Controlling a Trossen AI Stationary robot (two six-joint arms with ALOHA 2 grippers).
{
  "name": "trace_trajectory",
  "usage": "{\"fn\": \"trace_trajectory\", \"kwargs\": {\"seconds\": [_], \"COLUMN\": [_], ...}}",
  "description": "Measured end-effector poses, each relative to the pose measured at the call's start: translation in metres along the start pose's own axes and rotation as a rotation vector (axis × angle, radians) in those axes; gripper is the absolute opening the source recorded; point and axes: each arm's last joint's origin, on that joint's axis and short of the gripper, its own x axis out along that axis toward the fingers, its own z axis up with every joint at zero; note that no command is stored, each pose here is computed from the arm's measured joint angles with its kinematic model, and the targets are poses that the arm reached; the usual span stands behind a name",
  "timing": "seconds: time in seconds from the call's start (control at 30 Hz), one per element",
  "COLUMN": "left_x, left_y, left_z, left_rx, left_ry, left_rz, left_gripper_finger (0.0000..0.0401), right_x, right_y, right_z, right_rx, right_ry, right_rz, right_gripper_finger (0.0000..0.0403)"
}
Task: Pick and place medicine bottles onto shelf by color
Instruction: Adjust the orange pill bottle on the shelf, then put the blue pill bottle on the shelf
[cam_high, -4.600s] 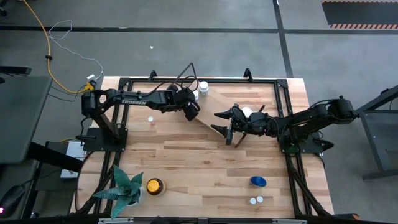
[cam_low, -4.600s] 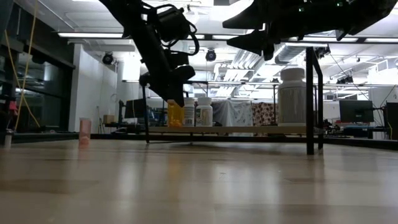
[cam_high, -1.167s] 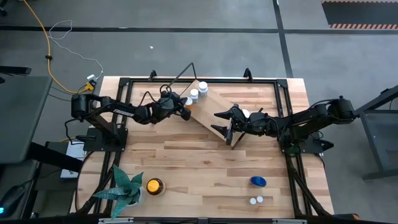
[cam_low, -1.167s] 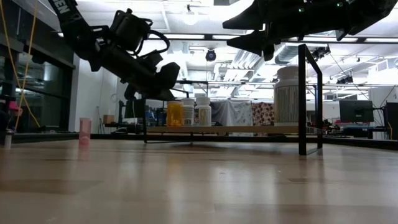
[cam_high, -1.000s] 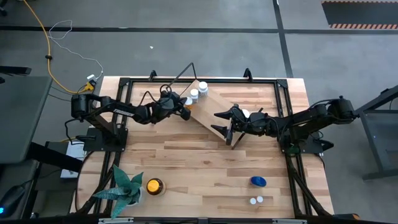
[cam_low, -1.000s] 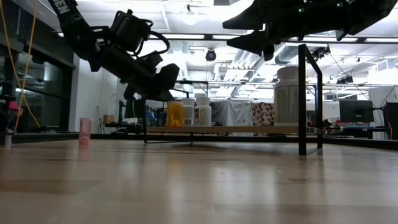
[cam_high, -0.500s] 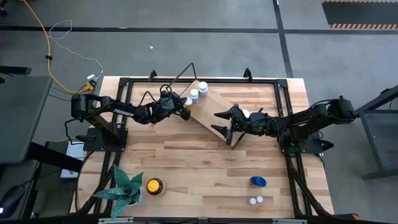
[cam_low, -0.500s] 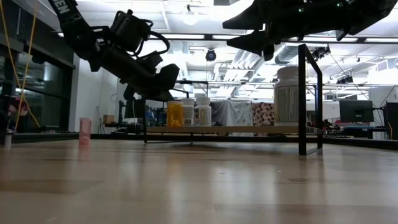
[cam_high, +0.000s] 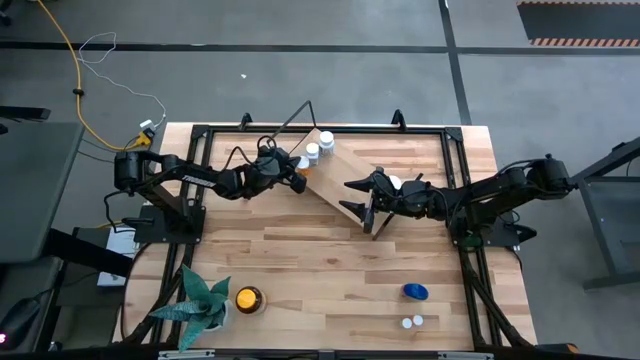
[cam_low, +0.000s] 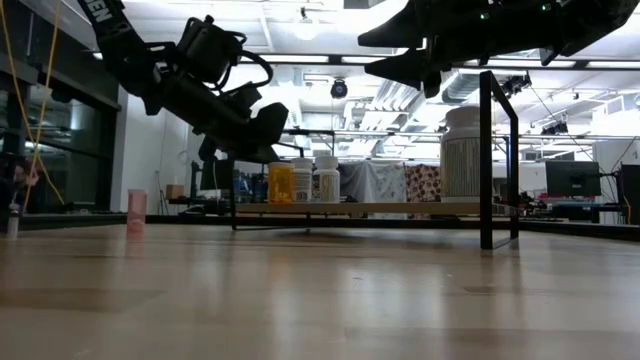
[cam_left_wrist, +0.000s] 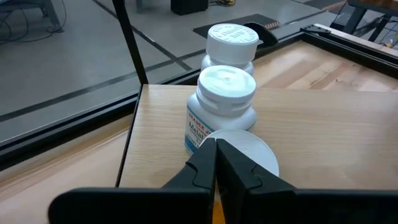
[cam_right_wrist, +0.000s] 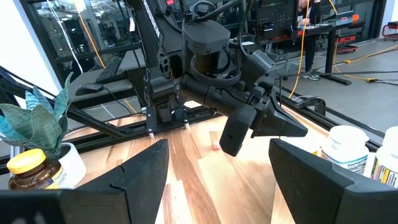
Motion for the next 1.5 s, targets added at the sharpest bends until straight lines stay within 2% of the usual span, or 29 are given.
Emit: {"fn": "trace_trajectory", "kwargs": {"seconds": [1.1, 1.5], "left_x": [0.000, -0.027], "left_y": [0.001, 0.004], "left_z": [0.000, 0.031], "left_rx": [0.045, 0.126], "left_ry": [0.018, -0.077], "left_rz": [-0.026, -0.061], "left_gripper_finger": [0.0000, 0.0000], "right_x": [0.000, 0.000], "right_y": [0.000, 0.000], "right_z": [0.000, -0.001], "right_rx": [0.000, -0.002], "right_ry": [0.000, 0.007], "right_rz": [-0.001, -0.002], "right_gripper_finger": [0.0268, 0.0268]}}
